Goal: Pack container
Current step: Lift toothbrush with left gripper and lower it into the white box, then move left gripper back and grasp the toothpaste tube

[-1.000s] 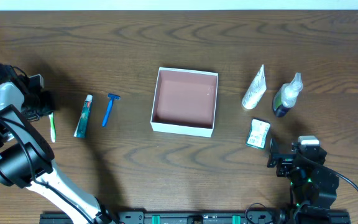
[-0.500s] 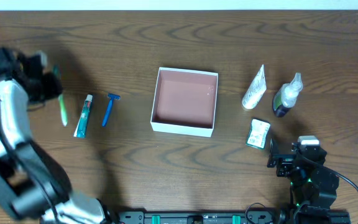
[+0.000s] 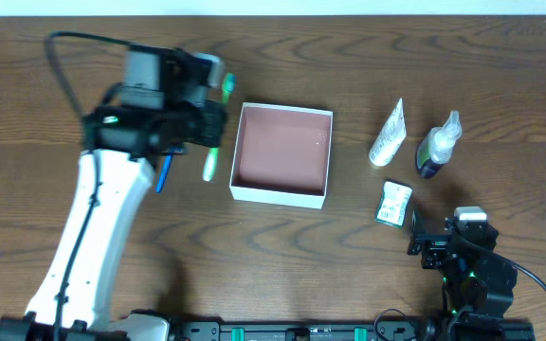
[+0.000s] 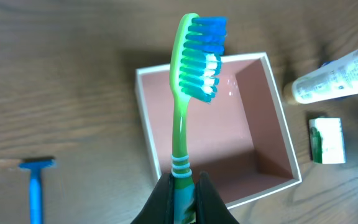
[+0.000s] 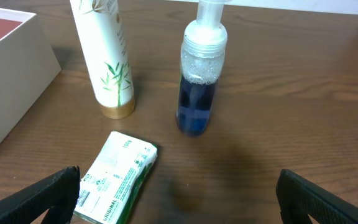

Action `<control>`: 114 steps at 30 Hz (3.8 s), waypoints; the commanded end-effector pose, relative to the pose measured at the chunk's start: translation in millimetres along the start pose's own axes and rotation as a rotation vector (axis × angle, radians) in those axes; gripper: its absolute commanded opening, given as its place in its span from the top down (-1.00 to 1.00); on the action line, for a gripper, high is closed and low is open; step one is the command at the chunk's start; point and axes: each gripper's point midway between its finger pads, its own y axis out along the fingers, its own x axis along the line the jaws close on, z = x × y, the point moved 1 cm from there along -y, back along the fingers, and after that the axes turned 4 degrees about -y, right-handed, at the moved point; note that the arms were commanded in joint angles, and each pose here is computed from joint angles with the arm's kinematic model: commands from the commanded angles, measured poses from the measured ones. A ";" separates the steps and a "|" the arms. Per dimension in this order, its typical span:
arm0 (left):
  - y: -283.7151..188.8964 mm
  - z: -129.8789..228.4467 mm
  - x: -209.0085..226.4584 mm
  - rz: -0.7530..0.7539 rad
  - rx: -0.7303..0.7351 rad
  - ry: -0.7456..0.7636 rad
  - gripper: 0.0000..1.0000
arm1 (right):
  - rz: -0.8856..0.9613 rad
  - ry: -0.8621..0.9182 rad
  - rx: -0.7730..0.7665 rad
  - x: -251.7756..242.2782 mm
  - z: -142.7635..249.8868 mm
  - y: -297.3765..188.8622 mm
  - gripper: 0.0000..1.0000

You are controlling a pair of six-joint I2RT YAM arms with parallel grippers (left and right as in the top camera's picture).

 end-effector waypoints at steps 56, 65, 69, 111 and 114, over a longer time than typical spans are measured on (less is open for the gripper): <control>-43.4 43.0 148.3 -0.545 0.124 -0.267 -0.54 | 0.002 -0.011 -0.001 -0.6 0.5 0.1 -0.99; 15.3 92.2 221.5 -0.436 0.391 -0.328 -0.58 | 0.002 -0.011 -0.001 -0.6 0.5 0.1 -0.98; 38.9 102.0 234.8 -0.427 0.440 -0.326 -0.57 | 0.002 -0.011 -0.001 -0.6 0.5 0.1 -0.99; 77.4 155.8 262.6 -0.433 0.642 -0.400 0.85 | 0.002 -0.011 -0.001 -0.6 0.5 0.1 -0.98; 72.5 150.1 259.7 -0.436 0.623 -0.401 0.85 | 0.002 -0.011 -0.001 -0.6 0.5 0.1 -0.98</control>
